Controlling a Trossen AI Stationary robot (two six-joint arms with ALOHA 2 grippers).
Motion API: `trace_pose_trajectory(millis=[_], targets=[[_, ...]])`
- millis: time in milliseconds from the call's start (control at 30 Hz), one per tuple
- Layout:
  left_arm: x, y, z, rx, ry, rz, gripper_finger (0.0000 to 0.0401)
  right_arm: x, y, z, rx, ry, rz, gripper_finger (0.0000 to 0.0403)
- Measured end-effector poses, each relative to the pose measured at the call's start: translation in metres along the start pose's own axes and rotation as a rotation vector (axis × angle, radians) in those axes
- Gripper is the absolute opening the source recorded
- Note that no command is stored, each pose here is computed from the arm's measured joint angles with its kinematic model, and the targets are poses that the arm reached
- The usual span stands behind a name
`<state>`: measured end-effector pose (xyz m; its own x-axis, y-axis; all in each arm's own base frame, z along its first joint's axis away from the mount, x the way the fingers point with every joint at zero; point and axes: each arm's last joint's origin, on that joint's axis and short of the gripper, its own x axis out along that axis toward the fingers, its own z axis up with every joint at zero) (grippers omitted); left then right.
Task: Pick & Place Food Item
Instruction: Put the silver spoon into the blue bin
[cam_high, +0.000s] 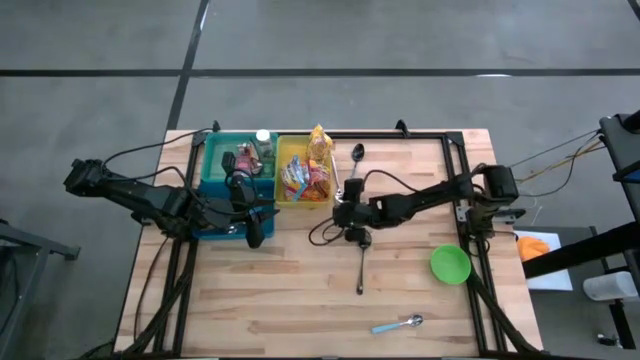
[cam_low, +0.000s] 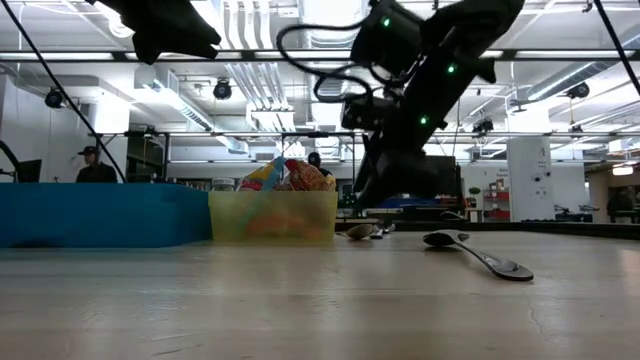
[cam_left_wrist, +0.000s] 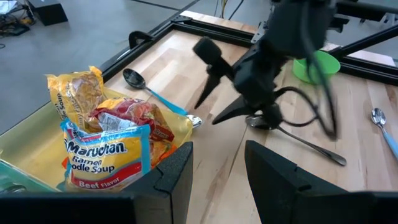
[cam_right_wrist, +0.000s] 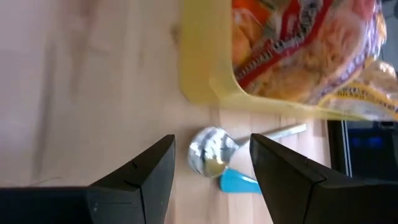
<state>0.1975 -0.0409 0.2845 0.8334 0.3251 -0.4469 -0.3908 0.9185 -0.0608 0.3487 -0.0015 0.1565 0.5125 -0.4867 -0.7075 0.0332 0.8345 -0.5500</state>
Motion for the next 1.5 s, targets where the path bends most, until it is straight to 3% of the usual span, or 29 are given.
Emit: trace_pose_trajectory(millis=[267, 1067, 1500], targets=[[0.000, 0.000, 0.000, 0.000, 0.000, 0.000, 0.0146, 0.025, -0.001, -0.010, 0.014, 0.054, -0.005, 0.0206], [0.000, 0.000, 0.000, 0.001, 0.001, 0.001, 0.0146, 0.061, -0.007, -0.020, 0.022, 0.067, 0.026, 0.0205], [0.000, 0.000, 0.000, 0.001, 0.002, 0.001, 0.0146, 0.060, -0.010, -0.021, 0.117, 0.155, 0.002, 0.0205]])
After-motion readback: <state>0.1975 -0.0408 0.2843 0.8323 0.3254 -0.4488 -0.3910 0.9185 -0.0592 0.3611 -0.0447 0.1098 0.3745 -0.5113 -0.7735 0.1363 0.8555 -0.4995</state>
